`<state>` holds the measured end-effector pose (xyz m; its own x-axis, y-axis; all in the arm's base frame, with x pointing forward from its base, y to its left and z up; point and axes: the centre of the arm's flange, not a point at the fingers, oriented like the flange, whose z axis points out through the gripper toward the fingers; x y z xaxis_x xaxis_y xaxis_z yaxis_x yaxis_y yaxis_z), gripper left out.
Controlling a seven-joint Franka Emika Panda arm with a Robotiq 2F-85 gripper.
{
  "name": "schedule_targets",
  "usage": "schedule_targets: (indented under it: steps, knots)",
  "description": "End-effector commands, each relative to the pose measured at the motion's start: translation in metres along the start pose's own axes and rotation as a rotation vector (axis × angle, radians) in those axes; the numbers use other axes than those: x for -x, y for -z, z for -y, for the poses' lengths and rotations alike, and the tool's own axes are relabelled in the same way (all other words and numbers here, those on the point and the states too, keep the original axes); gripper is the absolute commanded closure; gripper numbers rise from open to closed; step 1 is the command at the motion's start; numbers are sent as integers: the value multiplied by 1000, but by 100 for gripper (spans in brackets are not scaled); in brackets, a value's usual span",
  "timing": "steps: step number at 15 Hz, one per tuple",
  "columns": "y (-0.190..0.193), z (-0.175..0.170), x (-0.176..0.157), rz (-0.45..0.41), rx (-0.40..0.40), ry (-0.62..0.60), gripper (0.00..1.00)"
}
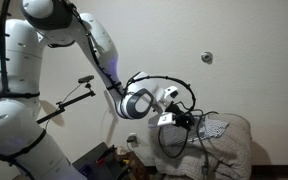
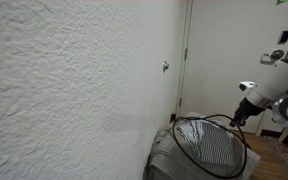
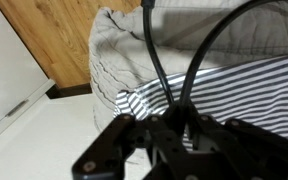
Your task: Untangle the wire
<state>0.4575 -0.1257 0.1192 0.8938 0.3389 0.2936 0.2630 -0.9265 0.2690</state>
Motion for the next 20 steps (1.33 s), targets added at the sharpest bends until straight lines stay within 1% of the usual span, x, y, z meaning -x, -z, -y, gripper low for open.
schedule_targets:
  steps: [1, 5, 8, 9, 11, 12, 16, 18, 20]
  knots:
    - [22, 0, 17, -21, 64, -11, 98]
    - [18, -21, 19, -2, 94, -49, 98]
    - [13, -25, 23, 9, 97, -51, 98]
    - [11, -26, 24, 12, 98, -47, 96]
    - [7, -27, 26, 16, 96, -38, 96]
    - [5, -28, 27, 11, 89, -30, 98]
    - [-6, -38, 26, -1, 65, -5, 98]
    - [-15, -43, 24, -11, 58, 8, 96]
    - [-27, -47, 23, -16, 33, 17, 96]
